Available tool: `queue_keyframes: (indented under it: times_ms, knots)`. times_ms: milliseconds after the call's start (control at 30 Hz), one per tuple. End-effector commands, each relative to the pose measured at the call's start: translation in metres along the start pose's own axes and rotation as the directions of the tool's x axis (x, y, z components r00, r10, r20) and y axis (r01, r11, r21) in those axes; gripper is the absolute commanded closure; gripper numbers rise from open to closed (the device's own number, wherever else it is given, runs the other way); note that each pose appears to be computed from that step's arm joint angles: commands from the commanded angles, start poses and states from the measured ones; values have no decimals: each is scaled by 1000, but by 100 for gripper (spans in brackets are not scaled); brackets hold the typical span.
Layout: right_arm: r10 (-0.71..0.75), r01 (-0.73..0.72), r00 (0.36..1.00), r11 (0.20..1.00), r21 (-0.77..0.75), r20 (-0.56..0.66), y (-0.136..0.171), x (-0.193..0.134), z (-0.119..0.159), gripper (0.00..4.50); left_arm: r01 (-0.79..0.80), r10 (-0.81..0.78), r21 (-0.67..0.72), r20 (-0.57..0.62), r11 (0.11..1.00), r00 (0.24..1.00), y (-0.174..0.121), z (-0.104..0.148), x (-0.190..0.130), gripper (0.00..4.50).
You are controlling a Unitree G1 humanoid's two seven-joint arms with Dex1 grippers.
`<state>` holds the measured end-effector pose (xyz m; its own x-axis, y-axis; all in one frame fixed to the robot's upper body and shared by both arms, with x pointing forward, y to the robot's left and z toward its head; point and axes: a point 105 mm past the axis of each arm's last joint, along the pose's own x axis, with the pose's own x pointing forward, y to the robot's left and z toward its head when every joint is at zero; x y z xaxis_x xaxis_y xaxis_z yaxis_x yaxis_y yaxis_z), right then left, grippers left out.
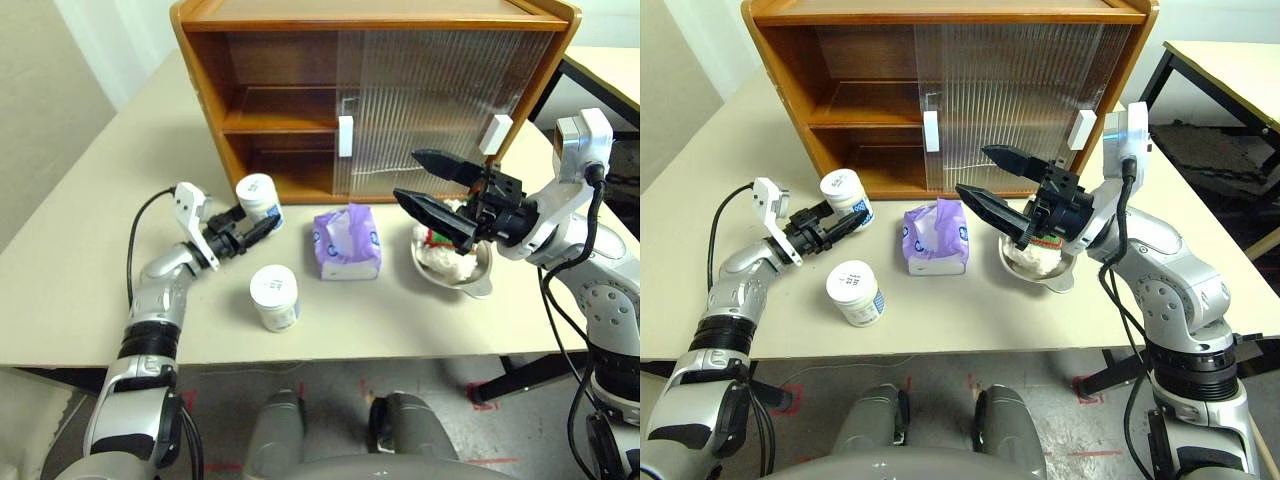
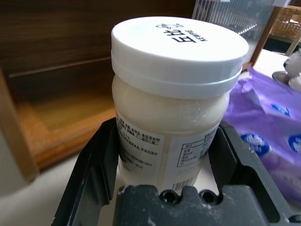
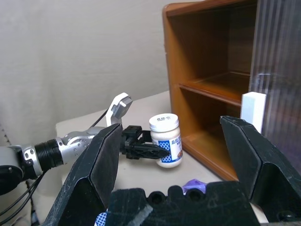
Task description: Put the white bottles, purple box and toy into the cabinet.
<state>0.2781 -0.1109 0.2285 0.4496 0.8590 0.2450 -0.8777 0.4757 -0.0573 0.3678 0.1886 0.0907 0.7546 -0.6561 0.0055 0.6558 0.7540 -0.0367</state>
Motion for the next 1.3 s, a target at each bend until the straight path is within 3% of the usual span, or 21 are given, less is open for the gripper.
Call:
queue_keyframes:
  times_ms: [33,1300]
  knots:
    - [-1,1,1000,1000,-2,7,3,-2,1,0,7,-7,13,4,1000,1000,-2,6,12,143]
    - [-52,52,999,999,-16,12,6,-8,3,0,-197,197,-21,29,980,980,16,11,57,143]
